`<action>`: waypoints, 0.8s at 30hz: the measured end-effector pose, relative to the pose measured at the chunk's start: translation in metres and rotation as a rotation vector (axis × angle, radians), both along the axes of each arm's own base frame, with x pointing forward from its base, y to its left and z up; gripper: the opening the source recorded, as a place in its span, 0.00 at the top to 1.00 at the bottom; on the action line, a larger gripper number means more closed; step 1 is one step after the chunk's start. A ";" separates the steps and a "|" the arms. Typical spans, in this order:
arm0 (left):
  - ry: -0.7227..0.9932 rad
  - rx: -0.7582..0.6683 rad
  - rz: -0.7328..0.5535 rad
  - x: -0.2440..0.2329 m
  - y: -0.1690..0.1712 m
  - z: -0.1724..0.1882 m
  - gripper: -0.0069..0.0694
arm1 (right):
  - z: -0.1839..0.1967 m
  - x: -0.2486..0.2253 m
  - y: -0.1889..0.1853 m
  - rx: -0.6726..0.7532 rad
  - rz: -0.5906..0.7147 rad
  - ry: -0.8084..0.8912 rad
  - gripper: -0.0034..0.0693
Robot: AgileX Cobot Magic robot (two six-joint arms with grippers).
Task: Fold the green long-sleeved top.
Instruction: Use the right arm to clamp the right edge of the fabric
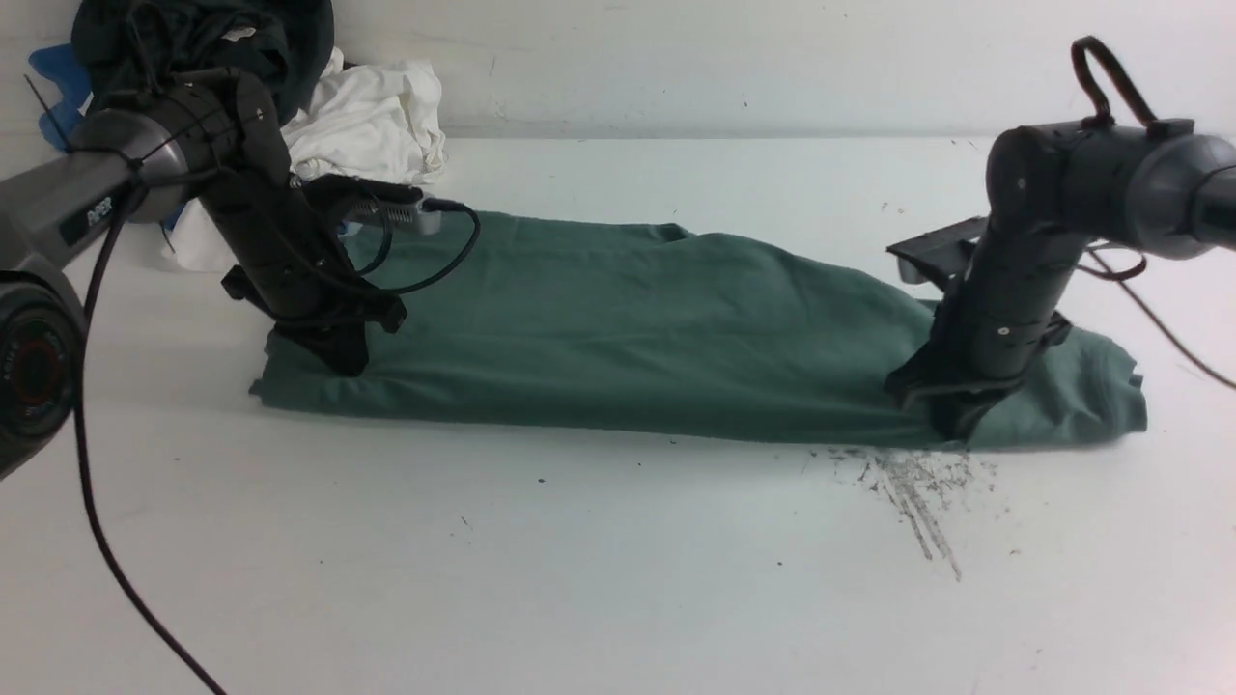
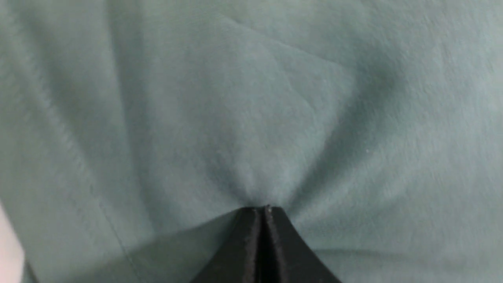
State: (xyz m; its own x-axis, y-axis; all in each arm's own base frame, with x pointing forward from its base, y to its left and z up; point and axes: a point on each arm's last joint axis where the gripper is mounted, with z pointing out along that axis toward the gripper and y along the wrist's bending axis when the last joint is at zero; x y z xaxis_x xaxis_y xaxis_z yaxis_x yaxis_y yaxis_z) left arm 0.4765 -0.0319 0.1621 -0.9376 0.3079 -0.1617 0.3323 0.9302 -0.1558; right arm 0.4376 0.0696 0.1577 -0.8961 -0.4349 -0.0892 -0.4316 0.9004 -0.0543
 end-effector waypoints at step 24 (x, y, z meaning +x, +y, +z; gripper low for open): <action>-0.342 0.000 0.004 -0.090 0.003 0.164 0.92 | 0.074 0.028 -0.129 0.265 -0.360 -0.251 0.66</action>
State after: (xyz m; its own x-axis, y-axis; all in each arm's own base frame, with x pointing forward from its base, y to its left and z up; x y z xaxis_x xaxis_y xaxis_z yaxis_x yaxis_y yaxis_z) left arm 0.3863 -0.0289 0.3266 -0.8303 0.3046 -0.4667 0.3619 0.9315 -0.0359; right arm 0.4652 -0.0599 0.2320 -0.9216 -0.0358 -0.3864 -0.0944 0.9865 0.1337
